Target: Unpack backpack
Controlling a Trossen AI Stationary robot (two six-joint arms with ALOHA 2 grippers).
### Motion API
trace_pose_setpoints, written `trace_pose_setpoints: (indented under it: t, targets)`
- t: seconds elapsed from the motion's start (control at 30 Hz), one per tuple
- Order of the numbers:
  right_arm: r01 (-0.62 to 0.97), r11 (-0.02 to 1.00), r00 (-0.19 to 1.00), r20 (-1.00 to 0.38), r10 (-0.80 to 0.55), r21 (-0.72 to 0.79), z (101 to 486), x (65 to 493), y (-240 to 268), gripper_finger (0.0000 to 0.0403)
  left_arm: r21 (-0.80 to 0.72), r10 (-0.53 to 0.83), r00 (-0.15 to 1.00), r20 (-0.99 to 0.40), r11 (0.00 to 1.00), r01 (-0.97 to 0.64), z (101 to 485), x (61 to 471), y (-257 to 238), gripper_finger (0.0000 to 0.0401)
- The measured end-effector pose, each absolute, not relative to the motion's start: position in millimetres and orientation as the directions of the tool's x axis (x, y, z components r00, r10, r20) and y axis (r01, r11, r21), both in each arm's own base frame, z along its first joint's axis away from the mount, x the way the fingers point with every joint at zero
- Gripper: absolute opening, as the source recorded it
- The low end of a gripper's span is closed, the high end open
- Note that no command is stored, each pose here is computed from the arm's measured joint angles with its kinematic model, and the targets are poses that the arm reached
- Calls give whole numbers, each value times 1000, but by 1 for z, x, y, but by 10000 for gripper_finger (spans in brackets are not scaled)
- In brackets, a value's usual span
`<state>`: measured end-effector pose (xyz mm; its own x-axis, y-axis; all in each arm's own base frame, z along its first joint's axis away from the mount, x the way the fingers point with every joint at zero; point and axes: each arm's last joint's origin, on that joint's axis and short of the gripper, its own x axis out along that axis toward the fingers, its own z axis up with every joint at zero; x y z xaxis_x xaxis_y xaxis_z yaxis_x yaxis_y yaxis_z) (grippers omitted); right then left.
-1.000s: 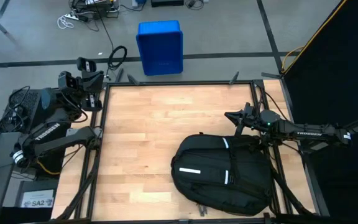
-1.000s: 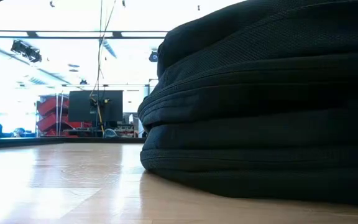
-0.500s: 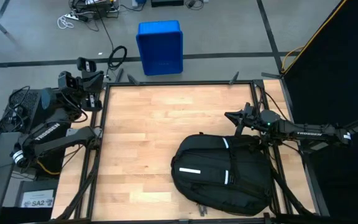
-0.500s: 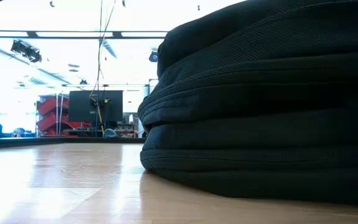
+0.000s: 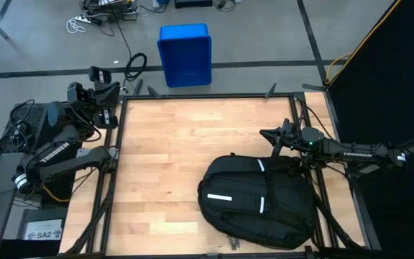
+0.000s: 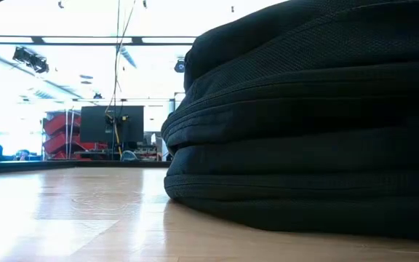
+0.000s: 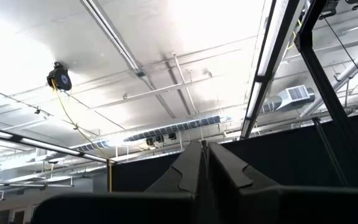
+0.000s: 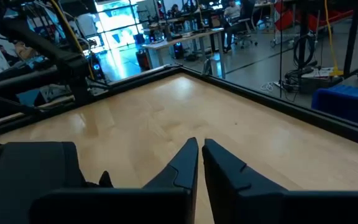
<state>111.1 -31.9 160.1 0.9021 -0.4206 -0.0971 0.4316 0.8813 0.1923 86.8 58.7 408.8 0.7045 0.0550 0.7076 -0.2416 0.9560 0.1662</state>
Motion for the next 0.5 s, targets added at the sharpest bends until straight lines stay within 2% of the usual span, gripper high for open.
trace_pose_setpoints:
  t: [0.5]
  targets:
    - [432, 881, 902, -97, -421, 192, 160, 111, -32, 6, 166, 55, 704, 708, 956, -242, 409, 87, 59, 1]
